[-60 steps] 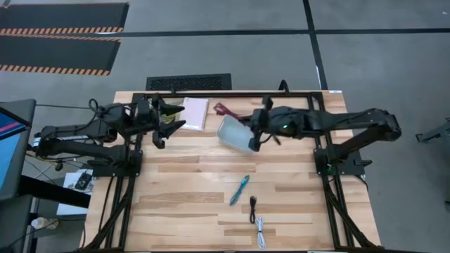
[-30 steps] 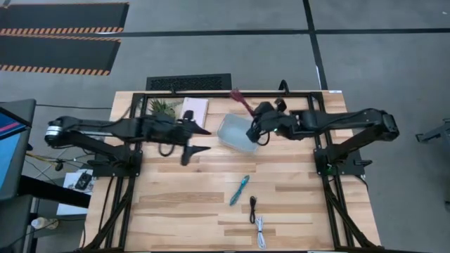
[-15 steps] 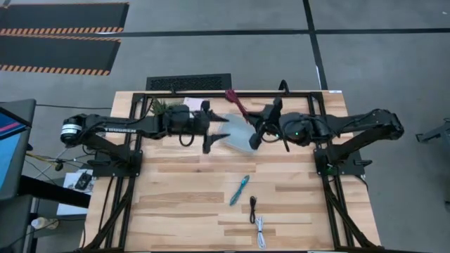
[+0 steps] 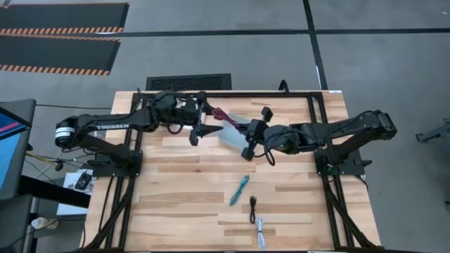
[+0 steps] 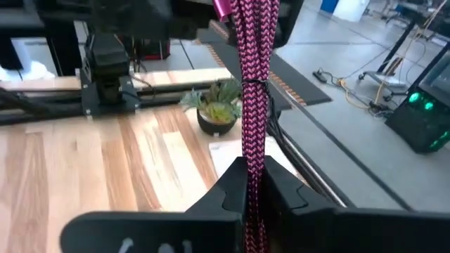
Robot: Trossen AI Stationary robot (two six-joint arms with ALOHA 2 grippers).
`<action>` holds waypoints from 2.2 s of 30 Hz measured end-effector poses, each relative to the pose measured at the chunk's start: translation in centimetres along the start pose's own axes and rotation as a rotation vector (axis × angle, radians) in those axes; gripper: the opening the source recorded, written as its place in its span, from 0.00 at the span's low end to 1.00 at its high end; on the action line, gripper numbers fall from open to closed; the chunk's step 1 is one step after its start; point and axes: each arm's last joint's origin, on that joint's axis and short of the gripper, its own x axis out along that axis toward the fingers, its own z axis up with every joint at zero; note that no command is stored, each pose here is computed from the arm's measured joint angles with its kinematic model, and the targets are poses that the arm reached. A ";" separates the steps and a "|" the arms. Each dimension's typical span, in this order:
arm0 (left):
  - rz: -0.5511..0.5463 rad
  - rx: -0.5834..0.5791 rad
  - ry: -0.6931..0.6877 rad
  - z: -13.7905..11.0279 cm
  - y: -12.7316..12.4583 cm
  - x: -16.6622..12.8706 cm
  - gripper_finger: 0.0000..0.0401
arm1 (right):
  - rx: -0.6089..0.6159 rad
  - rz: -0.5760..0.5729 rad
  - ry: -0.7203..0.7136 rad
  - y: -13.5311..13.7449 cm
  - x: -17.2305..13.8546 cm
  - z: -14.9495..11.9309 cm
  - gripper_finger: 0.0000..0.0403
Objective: Pick and place USB-C Cables
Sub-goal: Put the pink charger cable into the gray bin
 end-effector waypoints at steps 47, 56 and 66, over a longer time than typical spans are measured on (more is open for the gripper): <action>-0.134 -0.506 0.560 -2.4 -18.0 -4.1 0.60 | -0.037 0.078 0.411 -10.9 6.0 -3.2 0.09; -0.182 -0.519 0.572 -2.2 -20.6 -5.1 0.60 | -0.028 0.168 0.605 -9.5 9.8 -6.8 0.09; -0.136 -0.656 0.576 -2.2 -21.8 -5.8 0.60 | 0.017 0.176 0.839 -7.9 11.9 -10.6 0.09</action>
